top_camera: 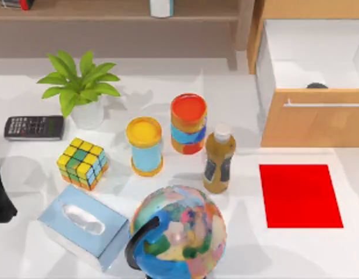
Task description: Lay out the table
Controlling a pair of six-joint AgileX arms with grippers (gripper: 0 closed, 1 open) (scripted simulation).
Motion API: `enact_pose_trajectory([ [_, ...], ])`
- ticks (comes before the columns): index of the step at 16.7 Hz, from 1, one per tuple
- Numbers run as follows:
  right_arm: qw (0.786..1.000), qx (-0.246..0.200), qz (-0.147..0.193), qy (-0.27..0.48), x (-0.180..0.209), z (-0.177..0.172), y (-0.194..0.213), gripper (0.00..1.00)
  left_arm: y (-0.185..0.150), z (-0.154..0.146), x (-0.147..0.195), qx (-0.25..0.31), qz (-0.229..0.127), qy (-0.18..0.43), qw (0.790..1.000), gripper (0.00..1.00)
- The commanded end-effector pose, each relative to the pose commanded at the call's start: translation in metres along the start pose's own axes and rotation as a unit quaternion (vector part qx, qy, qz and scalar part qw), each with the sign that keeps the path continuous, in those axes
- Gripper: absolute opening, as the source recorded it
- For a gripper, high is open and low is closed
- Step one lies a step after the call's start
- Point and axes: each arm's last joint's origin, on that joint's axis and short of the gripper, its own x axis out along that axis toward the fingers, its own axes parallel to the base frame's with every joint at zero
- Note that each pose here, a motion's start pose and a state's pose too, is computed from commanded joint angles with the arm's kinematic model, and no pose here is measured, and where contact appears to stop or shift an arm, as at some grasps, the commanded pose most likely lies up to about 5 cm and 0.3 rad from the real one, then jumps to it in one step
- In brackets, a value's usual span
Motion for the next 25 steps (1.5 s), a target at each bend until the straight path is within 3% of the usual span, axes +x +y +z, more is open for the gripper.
enact_pose_trajectory([
  [4, 0.994, 0.017, -0.028, 0.105, 0.058, 0.063, 0.027, 1.0, 0.0, 0.0, 0.0, 0.0, 0.0, 0.0, 1.0, 1.0],
  [7, 0.98, 0.018, -0.063, 0.19, 0.126, 0.083, 0.035, 1.0, 0.0, 0.0, 0.0, 0.0, 0.0, 0.0, 1.0, 1.0],
  [12, 0.939, 0.004, -0.119, 0.324, 0.246, 0.062, 0.025, 1.0, 0.0, 0.0, 0.0, 0.0, 0.0, 0.0, 1.0, 1.0],
  [15, 0.918, -0.012, -0.133, 0.374, 0.294, 0.039, 0.018, 1.0, 0.0, 0.0, 0.0, 0.0, 0.0, 0.0, 1.0, 1.0],
  [18, 0.911, -0.022, -0.135, 0.39, 0.317, 0.03, 0.014, 1.0, 0.0, 0.0, 0.0, 0.0, 0.0, 0.0, 1.0, 1.0],
  [25, 0.91, -0.024, -0.135, 0.391, 0.32, 0.029, 0.014, 1.0, 0.0, 0.0, 0.0, 0.0, 0.0, 0.0, 1.0, 1.0],
])
